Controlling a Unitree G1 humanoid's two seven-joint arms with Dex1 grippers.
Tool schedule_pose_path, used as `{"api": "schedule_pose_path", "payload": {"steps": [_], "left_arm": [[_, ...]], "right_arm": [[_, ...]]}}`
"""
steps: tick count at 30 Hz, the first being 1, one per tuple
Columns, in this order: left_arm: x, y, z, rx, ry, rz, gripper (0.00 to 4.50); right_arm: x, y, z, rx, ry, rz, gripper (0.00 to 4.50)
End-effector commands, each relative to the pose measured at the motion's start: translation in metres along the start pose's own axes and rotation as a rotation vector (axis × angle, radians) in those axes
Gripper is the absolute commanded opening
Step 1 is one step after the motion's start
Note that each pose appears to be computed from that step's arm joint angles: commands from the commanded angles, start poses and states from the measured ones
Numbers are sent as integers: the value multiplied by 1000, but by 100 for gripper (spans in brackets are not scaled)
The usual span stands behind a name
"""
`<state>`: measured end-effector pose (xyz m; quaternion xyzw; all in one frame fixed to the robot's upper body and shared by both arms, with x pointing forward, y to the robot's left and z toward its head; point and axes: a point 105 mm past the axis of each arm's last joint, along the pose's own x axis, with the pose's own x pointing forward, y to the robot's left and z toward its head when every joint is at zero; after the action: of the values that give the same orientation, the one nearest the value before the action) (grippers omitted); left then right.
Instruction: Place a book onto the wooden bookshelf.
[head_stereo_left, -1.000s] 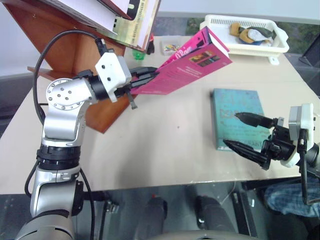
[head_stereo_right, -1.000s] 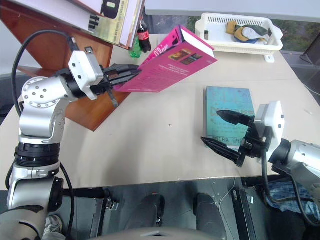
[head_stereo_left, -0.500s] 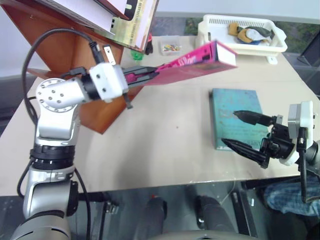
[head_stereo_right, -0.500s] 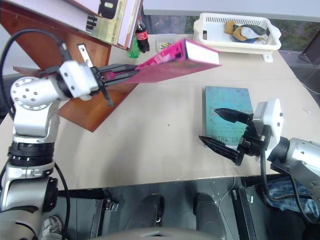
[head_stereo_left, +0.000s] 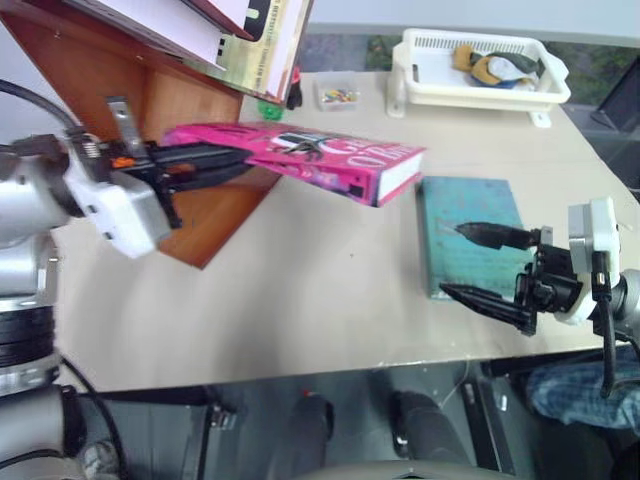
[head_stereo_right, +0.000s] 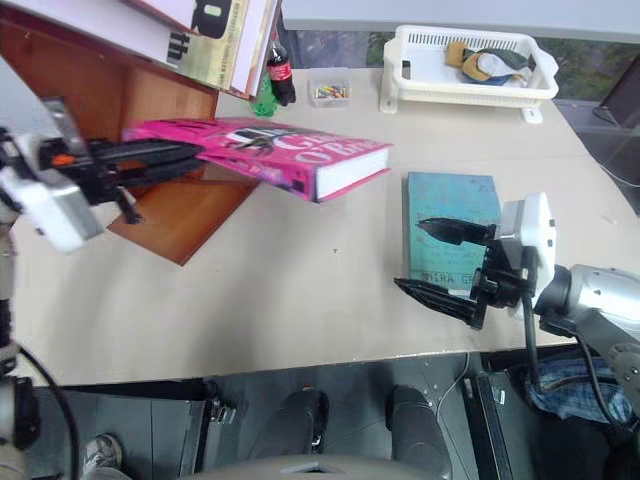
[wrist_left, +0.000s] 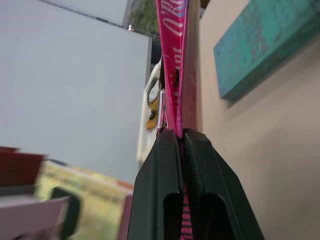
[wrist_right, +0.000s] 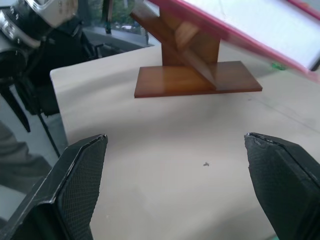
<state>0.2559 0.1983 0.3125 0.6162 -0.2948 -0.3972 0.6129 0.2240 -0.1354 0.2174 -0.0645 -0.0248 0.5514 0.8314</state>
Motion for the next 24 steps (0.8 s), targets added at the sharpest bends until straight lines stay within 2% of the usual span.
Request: {"api": "schedule_pose_path", "payload": {"steps": [1, 10, 19, 24], "left_arm": [[-20, 15, 2, 47, 37, 30, 3], [-62, 10, -4, -5, 134, -47, 3], [-120, 13, -35, 7, 356, -106, 3], [-136, 18, -55, 1, 461, -128, 3]], "right_arm": [[2, -1, 11, -69, -36, 33, 450], [11, -6, 10, -82, -55, 82, 450], [16, -8, 11, -92, -69, 109, 450], [18, -8, 13, -108, -72, 112, 450]]}}
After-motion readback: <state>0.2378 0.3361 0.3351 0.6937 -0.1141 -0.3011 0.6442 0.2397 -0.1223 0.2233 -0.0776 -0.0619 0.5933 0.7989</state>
